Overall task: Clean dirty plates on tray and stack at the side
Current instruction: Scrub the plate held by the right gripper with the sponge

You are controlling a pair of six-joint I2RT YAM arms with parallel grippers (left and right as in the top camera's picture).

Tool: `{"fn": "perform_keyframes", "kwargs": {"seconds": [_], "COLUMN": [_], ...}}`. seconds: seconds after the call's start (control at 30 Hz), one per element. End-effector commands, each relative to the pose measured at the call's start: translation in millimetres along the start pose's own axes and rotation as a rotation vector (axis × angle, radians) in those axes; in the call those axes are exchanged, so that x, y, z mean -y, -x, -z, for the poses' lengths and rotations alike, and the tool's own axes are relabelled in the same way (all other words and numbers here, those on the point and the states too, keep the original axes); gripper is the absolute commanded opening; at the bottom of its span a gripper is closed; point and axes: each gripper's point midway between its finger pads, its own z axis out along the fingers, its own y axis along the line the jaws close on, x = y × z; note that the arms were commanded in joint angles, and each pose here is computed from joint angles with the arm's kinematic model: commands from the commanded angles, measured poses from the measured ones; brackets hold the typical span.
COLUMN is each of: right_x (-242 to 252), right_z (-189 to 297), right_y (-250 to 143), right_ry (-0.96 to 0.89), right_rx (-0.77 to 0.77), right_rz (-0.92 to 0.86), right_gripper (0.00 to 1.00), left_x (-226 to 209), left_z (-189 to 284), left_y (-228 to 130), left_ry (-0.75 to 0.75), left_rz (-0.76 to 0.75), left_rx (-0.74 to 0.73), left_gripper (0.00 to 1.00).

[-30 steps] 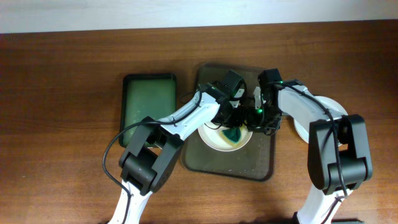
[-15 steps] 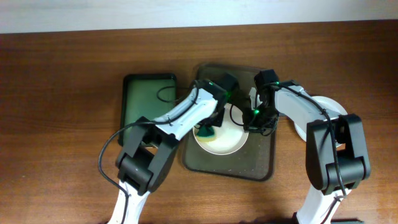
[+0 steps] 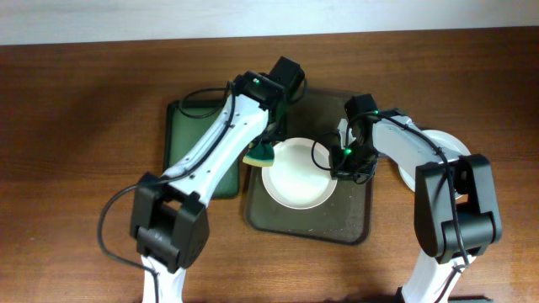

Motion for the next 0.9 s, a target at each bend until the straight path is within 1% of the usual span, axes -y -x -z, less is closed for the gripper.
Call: {"fn": "perform_keyframes", "kwargs": {"seconds": [0.0, 0.07, 0.23, 0.33, 0.4, 0.43, 0.47, 0.6, 0.67, 0.7, 0.73, 0.8, 0.87], "right_x": [18, 18, 18, 18, 18, 18, 18, 18, 18, 18, 18, 18, 18], "right_z": [-6, -6, -6, -6, -6, -6, -6, -6, -6, -6, -6, -6, -6], "right_y": [-3, -6, -7, -7, -7, -7, -7, -7, -7, -7, -7, -7, -7], "right_ry": [-0.073, -0.076, -0.077, -0.076, -0.076, -0.076, -0.076, -0.076, -0.077, -0.077, -0.077, -0.077, -0.077], "right_rx": [-0.019, -0.031, -0.036, -0.034, -0.034, -0.034, -0.034, -0.034, -0.036, -0.037, -0.037, -0.037, -0.038], "right_rz": [-0.01, -0.013, -0.015, -0.014, -0.014, -0.014, -0.014, -0.014, -0.015, -0.015, -0.015, -0.015, -0.015], "right_gripper": [0.04, 0.04, 0.04, 0.04, 0.04, 0.04, 0.04, 0.04, 0.04, 0.04, 0.04, 0.04, 0.04], "left_x": [16, 28, 44, 55, 75, 89, 99, 136, 142, 144, 150, 160, 159], "left_z": [5, -11, -49, -83, -95, -97, -96, -86, -85, -84, -80, -74, -75], "left_y": [-2, -5, -11, -21, -35, -42, -47, -62, -67, -69, -72, -76, -75], "left_ry": [-0.086, -0.144, -0.192, -0.228, -0.319, -0.379, -0.405, -0.447, -0.453, -0.465, -0.511, -0.575, -0.568], "left_rz": [-0.01, -0.044, -0.048, -0.055, -0.075, -0.092, -0.11, -0.189, -0.196, -0.173, -0.148, -0.158, -0.157], "left_rx": [0.002, -0.003, 0.032, 0.077, 0.073, 0.07, 0.074, 0.106, 0.101, 0.089, 0.062, 0.043, 0.048], "left_gripper": [0.0, 0.0, 0.0, 0.0, 0.0, 0.0, 0.0, 0.0, 0.0, 0.0, 0.0, 0.0, 0.0]}}
